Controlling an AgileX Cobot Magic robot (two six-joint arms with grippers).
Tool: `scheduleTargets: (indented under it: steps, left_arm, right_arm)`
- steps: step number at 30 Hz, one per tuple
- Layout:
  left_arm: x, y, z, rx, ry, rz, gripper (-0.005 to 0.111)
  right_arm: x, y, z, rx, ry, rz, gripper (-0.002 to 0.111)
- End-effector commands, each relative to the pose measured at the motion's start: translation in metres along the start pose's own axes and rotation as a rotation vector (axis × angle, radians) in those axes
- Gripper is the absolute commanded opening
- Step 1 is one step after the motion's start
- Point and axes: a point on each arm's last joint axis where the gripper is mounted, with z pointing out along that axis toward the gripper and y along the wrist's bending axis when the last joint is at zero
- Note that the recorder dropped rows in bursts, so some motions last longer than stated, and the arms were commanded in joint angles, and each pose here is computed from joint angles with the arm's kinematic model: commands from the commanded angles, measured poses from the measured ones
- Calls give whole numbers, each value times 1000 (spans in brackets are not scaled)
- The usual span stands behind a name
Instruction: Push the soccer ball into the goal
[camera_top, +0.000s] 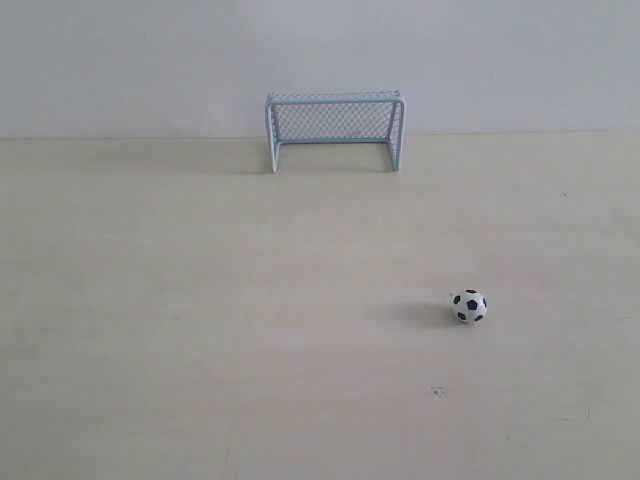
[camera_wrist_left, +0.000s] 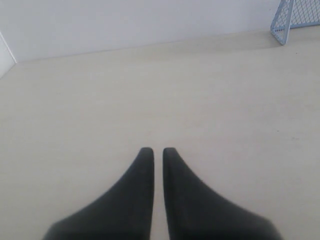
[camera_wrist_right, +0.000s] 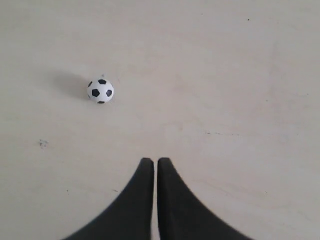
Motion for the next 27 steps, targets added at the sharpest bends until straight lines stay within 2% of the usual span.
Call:
scheduleTargets:
  steps: [1, 13, 27]
  left_arm:
    - [-2, 0, 0, 8, -5, -7, 6]
    - [-2, 0, 0, 8, -5, -7, 6]
    - [-2, 0, 0, 8, -5, -7, 6]
  right_arm:
    - [-5, -4, 15, -24, 70, -37, 0]
    - [-5, -4, 54, -128, 215, -89, 0]
    - [-16, -6, 72, -225, 344, -194, 0]
